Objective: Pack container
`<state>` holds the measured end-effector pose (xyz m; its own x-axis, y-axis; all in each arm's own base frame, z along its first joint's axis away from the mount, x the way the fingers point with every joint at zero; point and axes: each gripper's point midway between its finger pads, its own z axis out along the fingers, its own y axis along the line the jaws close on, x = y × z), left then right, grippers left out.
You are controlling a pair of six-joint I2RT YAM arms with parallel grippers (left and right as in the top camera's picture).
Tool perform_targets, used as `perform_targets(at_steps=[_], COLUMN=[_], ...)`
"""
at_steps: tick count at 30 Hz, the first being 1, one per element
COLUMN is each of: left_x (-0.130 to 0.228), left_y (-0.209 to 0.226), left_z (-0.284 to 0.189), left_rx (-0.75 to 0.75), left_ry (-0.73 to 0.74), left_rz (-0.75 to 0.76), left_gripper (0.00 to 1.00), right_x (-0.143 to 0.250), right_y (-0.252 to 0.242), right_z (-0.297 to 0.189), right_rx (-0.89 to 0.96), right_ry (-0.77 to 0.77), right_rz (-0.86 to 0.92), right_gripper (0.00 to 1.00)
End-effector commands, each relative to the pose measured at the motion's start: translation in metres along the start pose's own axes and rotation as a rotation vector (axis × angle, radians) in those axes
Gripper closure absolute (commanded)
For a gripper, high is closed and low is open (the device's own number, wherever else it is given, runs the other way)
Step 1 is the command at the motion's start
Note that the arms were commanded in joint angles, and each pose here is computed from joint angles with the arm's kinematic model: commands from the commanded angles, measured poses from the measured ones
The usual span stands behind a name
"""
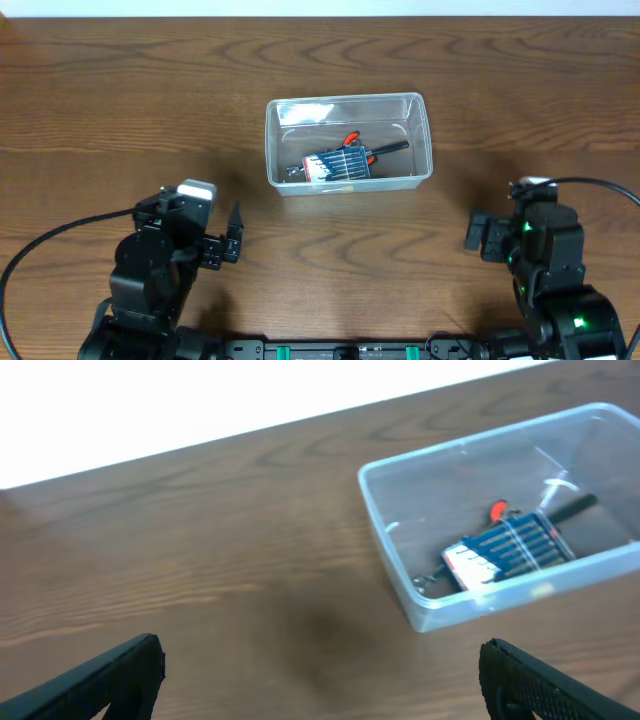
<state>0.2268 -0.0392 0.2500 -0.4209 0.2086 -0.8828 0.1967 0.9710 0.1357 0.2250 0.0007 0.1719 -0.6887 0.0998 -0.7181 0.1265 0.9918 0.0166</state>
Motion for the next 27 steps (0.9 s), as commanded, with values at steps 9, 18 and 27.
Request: perform_targets(at_steps=[9,18,27], left_x=[0.0068,0.0070,0.0068], left_y=[0.0192,0.0192,0.0192], left_z=[0.0012,0.0014,0.0013], left_rx=[-0.117,-0.117,-0.117], left_ry=[0.021,0.022,0.021], left_rz=[0.012,0.012,0.012], left_gripper=[0.02,0.02,0.02], right_x=[0.0132,0.0132,0.0131], right_y=[-0.0082,-0.0082,-0.0077], right_z=[0.0045,0.0045,0.0036], right_rx=[0.052,0.052,0.049], right_ry=[0.039,0.039,0.035], right_rz=[0.038,0.038,0.037], right_gripper=[0.01,0.01,0.01])
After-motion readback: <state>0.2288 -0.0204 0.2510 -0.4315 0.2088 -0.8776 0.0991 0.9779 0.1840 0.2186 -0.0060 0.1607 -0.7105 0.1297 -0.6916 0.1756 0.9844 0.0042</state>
